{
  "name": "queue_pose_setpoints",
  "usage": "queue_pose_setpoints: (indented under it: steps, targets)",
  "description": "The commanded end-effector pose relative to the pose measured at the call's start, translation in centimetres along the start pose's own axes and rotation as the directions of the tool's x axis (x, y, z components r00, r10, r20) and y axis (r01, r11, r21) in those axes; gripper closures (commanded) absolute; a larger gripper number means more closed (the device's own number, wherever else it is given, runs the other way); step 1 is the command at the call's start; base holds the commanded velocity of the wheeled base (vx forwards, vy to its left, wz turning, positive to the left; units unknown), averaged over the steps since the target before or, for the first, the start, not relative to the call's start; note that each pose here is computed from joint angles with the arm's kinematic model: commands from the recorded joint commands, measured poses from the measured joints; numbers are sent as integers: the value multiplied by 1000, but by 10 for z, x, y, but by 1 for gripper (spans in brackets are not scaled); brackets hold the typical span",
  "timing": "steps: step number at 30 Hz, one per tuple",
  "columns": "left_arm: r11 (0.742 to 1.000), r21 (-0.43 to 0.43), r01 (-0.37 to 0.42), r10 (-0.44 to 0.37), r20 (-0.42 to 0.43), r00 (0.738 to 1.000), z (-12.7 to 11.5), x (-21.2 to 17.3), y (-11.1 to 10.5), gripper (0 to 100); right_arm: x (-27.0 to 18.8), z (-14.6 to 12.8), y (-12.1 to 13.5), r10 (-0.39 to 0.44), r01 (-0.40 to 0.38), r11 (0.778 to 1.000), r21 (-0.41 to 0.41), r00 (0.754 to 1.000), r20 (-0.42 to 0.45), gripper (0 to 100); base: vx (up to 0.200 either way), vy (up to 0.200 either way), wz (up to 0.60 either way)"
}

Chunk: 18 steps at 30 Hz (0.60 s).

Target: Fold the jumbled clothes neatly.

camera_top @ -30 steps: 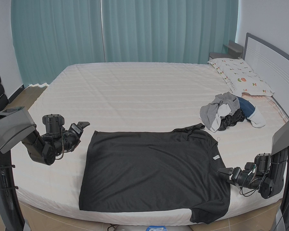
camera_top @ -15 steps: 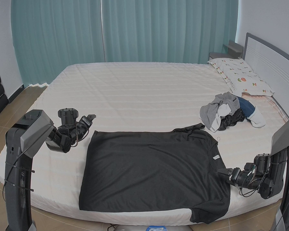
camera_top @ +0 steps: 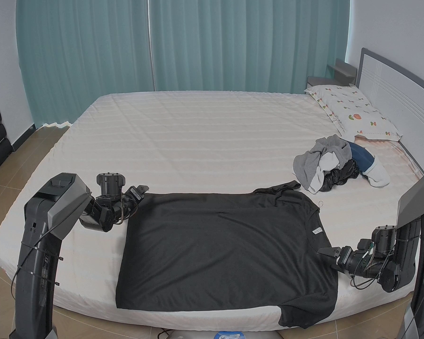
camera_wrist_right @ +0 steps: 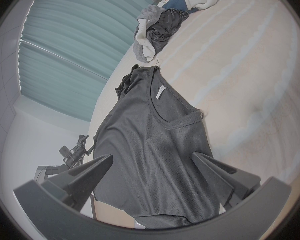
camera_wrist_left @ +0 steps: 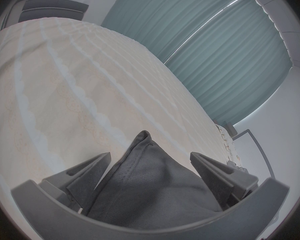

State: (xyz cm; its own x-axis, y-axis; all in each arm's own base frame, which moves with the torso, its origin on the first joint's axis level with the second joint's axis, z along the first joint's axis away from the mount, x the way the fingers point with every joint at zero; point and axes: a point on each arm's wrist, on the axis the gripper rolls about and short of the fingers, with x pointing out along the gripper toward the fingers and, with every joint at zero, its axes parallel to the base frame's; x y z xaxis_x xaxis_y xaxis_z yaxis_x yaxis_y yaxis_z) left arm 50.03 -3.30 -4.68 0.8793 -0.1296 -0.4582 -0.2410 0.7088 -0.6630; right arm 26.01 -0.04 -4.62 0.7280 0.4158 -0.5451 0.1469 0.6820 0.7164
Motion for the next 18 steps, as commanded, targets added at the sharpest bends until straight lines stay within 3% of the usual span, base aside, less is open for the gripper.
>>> queue_pose_setpoints:
  steps: [1, 7, 8, 13, 18]
  targets:
    - [1000, 2, -1, 1, -6, 1000, -3, 5, 1, 0, 0, 0, 0, 5, -5, 1000, -3, 1000, 4, 0, 0, 0, 0]
    - [999, 2, -34, 34, -29, 999, -4, 13, 2, 0, 0, 0, 0, 4, -4, 1000, -4, 1000, 5, 0, 0, 0, 0]
    - [999, 2, -52, 52, -36, 998, -4, 13, 2, 100, 0, 0, 0, 3, -3, 1000, -4, 1000, 4, 0, 0, 0, 0]
    - [998, 2, -65, 65, -27, 998, -3, 16, 2, 100, 0, 0, 0, 3, -3, 1000, -4, 1000, 3, 0, 0, 0, 0]
    - [994, 0, -109, 109, 49, 993, 1, 20, 3, 100, 0, 0, 0, 3, -3, 1000, -6, 1000, 3, 0, 0, 0, 0]
